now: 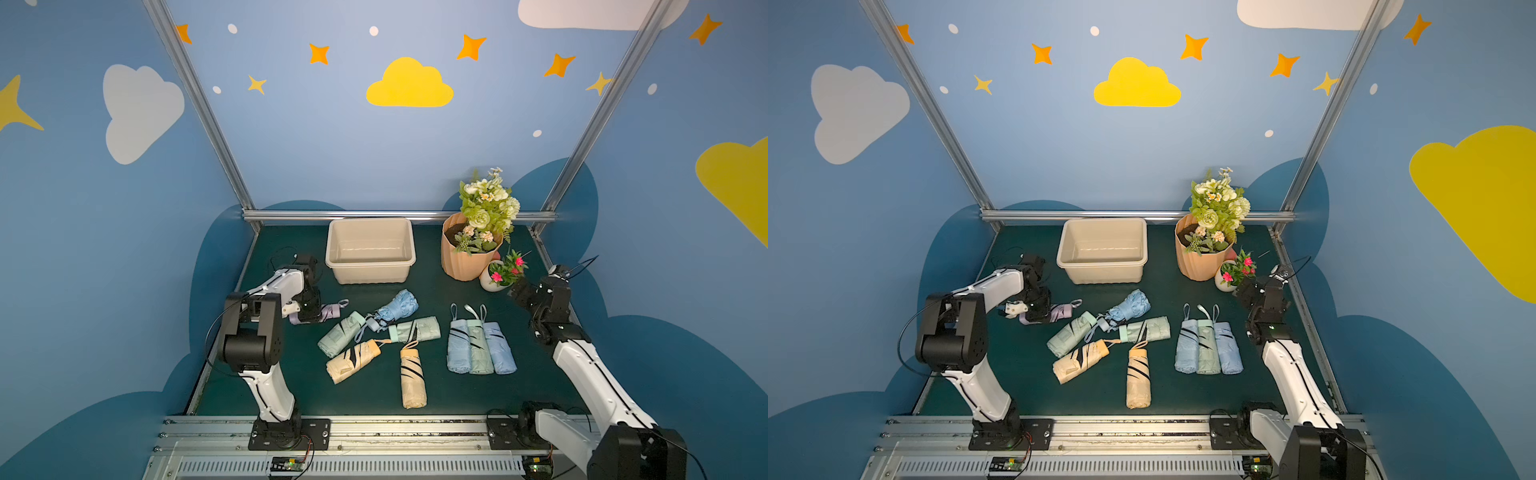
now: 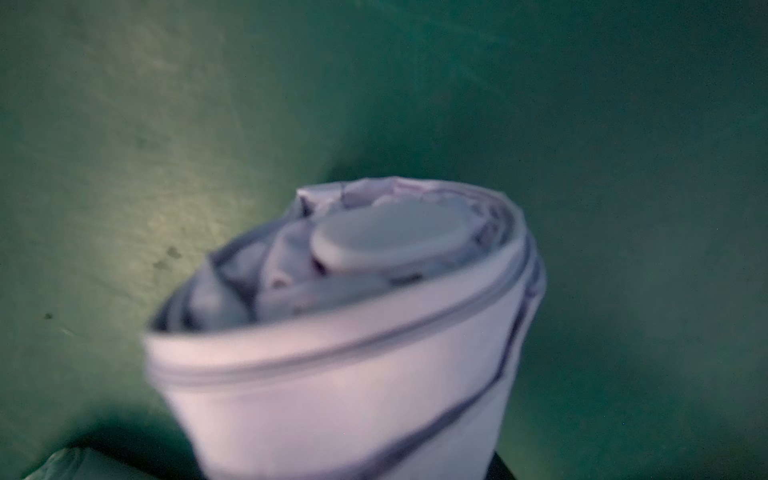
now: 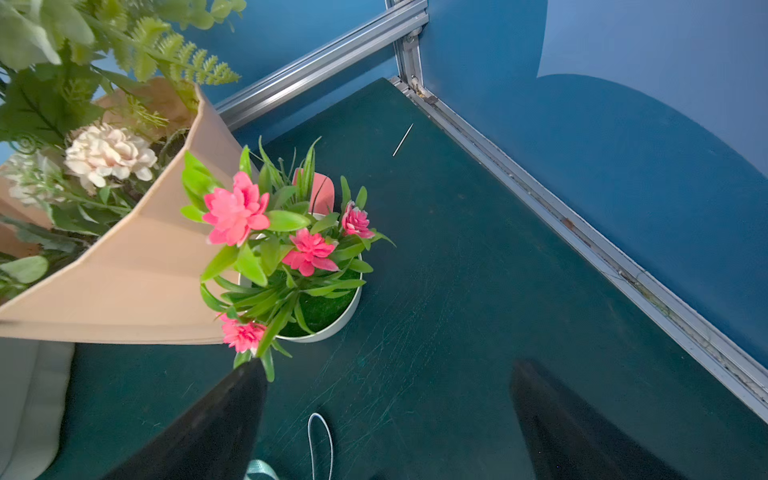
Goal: Put the umbrella into the storage box
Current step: Pick up the umbrella from the center of the board.
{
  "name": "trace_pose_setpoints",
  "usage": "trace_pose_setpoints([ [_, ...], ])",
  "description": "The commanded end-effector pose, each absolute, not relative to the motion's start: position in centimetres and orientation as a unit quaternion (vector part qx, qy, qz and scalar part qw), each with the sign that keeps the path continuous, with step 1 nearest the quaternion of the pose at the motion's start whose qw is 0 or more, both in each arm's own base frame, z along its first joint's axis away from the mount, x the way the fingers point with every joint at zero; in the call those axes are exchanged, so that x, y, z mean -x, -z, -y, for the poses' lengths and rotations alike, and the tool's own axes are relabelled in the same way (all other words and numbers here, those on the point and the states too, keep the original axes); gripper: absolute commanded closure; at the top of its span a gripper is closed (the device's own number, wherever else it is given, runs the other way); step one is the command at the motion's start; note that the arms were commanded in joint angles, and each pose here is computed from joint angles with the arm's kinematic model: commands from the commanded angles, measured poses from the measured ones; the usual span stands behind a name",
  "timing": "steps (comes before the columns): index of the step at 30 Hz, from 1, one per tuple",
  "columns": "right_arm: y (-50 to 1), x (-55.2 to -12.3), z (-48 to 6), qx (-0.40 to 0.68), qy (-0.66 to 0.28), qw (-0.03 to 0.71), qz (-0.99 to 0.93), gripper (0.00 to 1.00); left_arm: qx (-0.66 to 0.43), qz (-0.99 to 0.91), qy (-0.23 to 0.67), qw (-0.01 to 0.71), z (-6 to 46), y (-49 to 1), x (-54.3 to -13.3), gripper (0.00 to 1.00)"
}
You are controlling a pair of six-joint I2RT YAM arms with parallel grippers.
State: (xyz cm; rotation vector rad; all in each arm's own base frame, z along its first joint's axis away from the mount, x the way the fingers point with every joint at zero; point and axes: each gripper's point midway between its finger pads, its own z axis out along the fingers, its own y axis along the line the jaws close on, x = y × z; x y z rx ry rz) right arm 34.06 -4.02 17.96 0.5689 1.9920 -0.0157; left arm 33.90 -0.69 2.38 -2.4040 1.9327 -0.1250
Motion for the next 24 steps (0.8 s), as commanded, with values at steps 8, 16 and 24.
trace_pose_setpoints([
  [8, -19.5, -34.4, 4.1, -0.245, 0.003, 0.523, -0.816, 0.03, 0.738, -0.668, -0.044, 0.083, -2.7, -8.0, -32.4, 0.56],
  [16, -19.4, -34.6, 4.0, -0.245, -0.001, 0.523, -0.816, 0.03, 0.666, -0.721, -0.064, 0.184, -5.2, -13.7, -35.0, 0.71],
  [24, -19.5, -34.6, 3.9, -0.245, -0.002, 0.524, -0.816, 0.03, 0.452, -0.827, -0.088, 0.324, -5.3, -21.2, -41.6, 0.89],
])
